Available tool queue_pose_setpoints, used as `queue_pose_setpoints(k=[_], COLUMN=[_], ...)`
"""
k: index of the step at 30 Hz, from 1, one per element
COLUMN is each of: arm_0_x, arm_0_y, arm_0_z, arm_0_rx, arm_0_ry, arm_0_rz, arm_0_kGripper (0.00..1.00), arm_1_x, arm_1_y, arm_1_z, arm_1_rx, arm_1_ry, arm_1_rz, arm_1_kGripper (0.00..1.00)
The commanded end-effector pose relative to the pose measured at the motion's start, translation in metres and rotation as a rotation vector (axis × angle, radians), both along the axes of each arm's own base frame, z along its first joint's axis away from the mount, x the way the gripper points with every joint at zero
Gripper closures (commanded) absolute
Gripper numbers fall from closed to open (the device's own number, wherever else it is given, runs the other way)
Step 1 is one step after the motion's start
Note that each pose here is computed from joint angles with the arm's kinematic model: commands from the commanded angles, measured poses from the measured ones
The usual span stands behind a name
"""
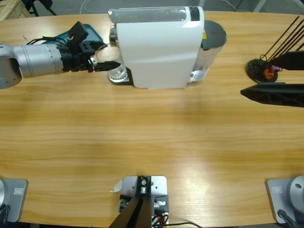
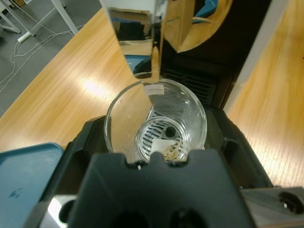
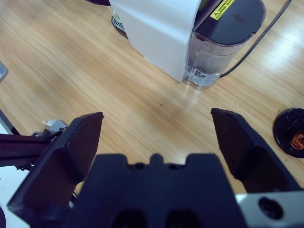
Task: Pour coffee
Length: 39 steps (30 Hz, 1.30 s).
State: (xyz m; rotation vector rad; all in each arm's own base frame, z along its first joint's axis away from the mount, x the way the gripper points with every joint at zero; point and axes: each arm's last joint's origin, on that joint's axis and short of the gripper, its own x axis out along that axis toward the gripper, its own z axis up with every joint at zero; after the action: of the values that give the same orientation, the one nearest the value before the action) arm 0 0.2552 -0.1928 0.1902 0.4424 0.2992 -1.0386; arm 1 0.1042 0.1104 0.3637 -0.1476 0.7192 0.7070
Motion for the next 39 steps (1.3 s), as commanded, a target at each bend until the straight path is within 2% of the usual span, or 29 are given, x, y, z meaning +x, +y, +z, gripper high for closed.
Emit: queue_pose_setpoints(k=[1,21,22,23,24,25,34,39], arm_0_x=[-0.003,0.002,0.002,0.002,0.001,0.000,-0.003,-0.016], arm_0_y=[-0.003,-0.008,-0.008,-0.008,-0.007,-0.006,-0.004,0.006], arm_0_z=[-0.008,-0.017,-0.019,-0.020,-0.020,-0.020,-0.011,-0.003], arm_0_rx=[-0.012,-0.031,-0.034,-0.040,-0.046,-0.053,-0.115,-0.123], arm_0_ry=[0.018,0.074,0.085,0.095,0.099,0.104,0.076,0.073], arm_0_rz=[-0.019,-0.015,-0.011,-0.001,0.008,0.012,0.020,0.030], arm_0_kGripper=[1.000,1.000,0.951,0.259,0.070,0.042,0.041,0.041], arm_1_x=[0.005,0.006,0.005,0.005,0.005,0.004,0.005,0.004], arm_1_y=[0.003,0.004,0.004,0.004,0.003,0.003,0.003,0.003], arm_1_z=[-0.003,-0.001,-0.001,-0.002,-0.001,-0.001,-0.002,-0.001], arm_1_rx=[-0.017,-0.015,-0.016,-0.017,-0.017,-0.017,-0.018,-0.014], arm_1_ry=[0.018,0.018,0.020,0.022,0.022,0.022,0.024,0.022], arm_1_rz=[-0.011,-0.011,-0.011,-0.010,-0.010,-0.010,-0.011,-0.010], arm_1_kGripper=[0.000,0.000,0.000,0.000,0.000,0.000,0.000,0.000])
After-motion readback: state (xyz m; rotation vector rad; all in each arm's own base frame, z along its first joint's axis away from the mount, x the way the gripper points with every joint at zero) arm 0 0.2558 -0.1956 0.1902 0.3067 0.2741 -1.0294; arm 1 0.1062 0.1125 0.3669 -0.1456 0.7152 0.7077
